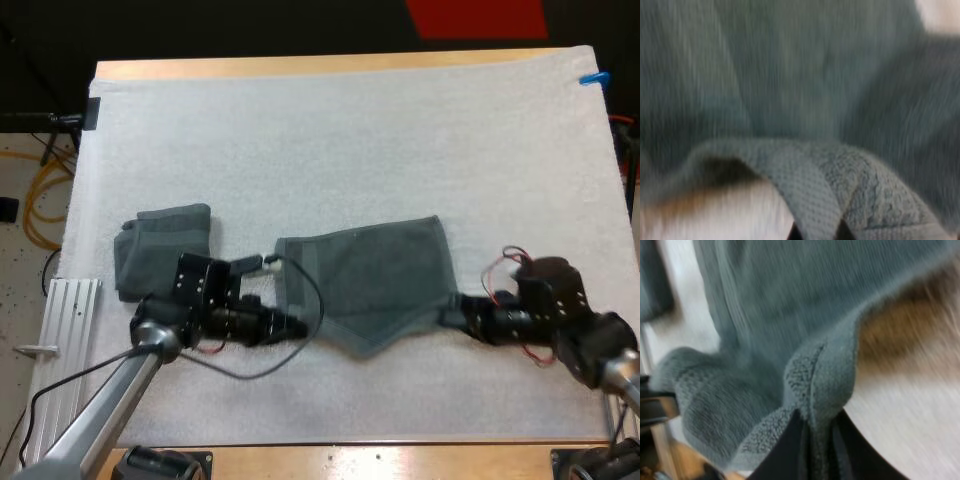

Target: Pick towel from pile fold and stack

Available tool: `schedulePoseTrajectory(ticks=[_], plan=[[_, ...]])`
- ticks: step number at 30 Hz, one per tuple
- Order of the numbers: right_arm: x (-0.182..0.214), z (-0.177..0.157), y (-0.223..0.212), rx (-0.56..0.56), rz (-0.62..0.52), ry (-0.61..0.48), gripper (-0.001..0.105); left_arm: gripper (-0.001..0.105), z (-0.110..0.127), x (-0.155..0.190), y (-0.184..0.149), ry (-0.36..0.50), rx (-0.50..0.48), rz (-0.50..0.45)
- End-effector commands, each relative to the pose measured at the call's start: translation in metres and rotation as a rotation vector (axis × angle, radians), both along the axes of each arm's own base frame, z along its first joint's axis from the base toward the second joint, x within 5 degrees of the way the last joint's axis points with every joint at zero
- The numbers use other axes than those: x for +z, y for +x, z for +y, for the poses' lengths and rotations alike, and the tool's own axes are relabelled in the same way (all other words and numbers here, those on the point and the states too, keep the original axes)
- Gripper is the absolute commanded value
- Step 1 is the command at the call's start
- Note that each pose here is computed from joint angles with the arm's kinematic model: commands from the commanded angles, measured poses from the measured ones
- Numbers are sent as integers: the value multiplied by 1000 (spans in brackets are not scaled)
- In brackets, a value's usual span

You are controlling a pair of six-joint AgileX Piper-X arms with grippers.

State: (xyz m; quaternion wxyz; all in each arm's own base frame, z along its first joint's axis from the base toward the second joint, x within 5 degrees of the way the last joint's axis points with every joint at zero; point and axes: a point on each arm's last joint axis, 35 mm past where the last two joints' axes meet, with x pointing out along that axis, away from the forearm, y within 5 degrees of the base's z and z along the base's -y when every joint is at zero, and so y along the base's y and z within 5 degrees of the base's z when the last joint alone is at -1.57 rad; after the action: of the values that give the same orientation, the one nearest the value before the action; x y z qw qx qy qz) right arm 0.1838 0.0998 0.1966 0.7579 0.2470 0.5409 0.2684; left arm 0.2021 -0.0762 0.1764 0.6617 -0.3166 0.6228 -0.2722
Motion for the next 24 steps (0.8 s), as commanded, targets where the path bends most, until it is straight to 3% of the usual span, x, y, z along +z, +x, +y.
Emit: schedulePoseTrajectory(ticks=[1,10,15,24], plan=[[-1,5,13,-32,-31,41,0,0,-3,-3,10,-33,40,-19],[-27,23,54,-116,-28,100,0,0,-3,-23,39,-70,123,-64],[-33,25,70,-212,-77,11,0,0,10,-32,49,-66,184,-83],[-45,25,79,-284,-90,-74,0,0,25,-31,59,-71,247,-148]])
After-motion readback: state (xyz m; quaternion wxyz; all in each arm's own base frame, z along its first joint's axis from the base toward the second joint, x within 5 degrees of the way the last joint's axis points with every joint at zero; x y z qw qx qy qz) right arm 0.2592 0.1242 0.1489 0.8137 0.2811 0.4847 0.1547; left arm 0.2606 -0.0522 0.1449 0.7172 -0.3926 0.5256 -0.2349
